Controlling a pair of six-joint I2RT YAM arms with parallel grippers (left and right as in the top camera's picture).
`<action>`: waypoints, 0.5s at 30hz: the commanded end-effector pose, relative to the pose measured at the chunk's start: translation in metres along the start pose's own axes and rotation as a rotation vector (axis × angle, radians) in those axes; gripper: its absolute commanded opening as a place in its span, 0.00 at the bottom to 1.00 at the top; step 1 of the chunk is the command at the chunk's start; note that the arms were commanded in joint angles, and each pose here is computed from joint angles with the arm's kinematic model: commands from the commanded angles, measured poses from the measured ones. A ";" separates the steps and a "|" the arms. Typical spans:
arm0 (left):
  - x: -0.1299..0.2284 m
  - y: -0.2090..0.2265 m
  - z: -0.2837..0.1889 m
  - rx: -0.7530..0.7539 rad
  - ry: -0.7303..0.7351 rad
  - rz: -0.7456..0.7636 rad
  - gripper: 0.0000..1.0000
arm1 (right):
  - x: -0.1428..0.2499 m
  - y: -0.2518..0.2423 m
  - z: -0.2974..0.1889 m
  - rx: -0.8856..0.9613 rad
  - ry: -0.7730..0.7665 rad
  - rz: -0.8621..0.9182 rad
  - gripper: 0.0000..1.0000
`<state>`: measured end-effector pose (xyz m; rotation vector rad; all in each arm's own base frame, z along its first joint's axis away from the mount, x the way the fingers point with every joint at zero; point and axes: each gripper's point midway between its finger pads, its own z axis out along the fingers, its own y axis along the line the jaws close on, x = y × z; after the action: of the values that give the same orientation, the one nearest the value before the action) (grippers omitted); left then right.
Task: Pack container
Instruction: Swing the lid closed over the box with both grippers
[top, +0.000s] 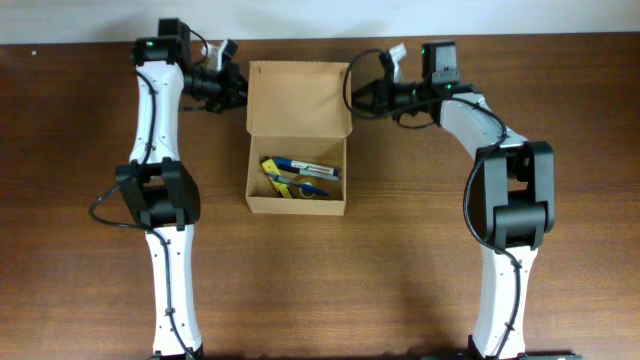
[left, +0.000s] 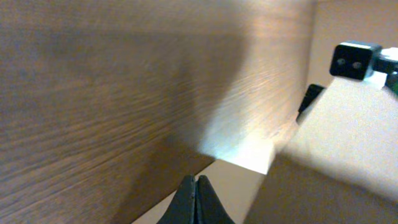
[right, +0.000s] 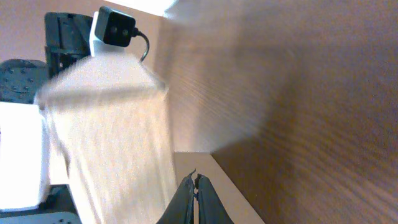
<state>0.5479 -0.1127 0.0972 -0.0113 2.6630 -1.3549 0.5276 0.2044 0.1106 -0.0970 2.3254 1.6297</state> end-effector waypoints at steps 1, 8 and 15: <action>-0.010 -0.031 -0.020 0.061 -0.055 0.082 0.02 | -0.014 0.044 -0.004 -0.081 0.007 -0.103 0.04; -0.004 -0.051 -0.038 0.038 -0.068 0.110 0.02 | -0.016 0.085 -0.003 -0.092 0.006 -0.177 0.04; 0.013 -0.056 -0.046 -0.003 -0.032 0.137 0.02 | 0.014 0.075 0.007 0.105 0.061 -0.190 0.04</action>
<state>0.5310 -0.1123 0.1656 0.0688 2.5857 -1.3447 0.5049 0.2330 0.1491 -0.1952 2.3772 1.6317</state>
